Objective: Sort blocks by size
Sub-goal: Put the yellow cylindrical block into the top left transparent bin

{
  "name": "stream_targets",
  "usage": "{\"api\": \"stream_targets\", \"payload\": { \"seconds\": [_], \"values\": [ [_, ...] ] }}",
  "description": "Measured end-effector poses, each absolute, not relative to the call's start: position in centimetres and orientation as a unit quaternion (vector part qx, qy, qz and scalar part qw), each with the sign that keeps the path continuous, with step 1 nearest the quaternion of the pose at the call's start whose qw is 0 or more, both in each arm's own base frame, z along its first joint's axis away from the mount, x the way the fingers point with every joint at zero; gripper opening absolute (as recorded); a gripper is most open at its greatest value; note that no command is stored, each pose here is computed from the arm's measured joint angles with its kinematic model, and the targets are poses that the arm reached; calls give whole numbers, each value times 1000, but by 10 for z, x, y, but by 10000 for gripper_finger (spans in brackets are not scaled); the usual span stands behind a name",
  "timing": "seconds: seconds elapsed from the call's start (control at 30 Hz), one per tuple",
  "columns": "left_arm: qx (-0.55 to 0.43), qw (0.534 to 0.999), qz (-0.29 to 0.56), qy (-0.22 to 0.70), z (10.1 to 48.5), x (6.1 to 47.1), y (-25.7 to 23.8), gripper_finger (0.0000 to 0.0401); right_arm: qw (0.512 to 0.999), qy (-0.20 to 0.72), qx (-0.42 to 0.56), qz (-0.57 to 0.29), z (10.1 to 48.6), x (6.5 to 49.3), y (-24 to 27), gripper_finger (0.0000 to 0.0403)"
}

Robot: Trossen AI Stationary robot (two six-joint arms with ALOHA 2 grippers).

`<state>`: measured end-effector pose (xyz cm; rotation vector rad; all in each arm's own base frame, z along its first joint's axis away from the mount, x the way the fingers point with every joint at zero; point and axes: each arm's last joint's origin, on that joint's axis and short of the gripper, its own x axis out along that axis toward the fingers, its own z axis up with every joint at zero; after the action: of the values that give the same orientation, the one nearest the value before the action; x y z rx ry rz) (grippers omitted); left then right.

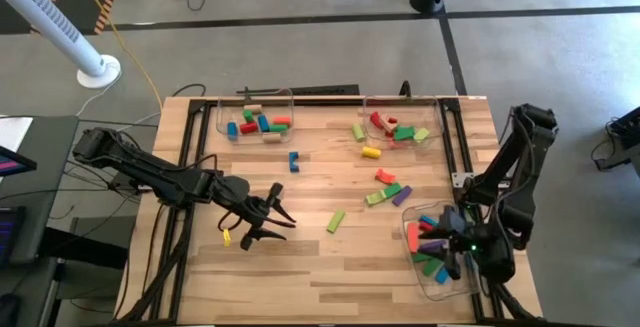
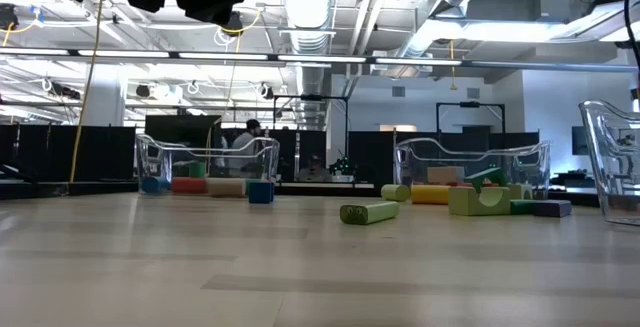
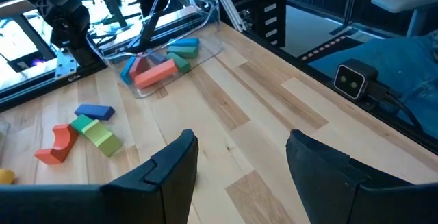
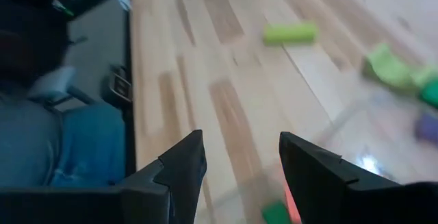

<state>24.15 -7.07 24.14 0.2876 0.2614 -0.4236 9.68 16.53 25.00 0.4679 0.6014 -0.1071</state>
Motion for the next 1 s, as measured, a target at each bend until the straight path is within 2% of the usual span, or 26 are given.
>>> {"api": "stream_targets", "payload": {
  "seconds": [0.23,0.5,0.8,1.0],
  "values": [
    [142,959,-209,129,241,242,-71,213,964,209,165,-13,270,130,170,219],
    [142,958,-210,137,240,241,-71,213,990,140,18,-5,278,181,164,219],
    [145,958,-201,144,239,241,-70,213,970,222,-32,-93,242,235,124,219],
    [149,959,-190,151,238,241,-69,213,949,290,-24,-119,214,263,93,219]
  ]
}}
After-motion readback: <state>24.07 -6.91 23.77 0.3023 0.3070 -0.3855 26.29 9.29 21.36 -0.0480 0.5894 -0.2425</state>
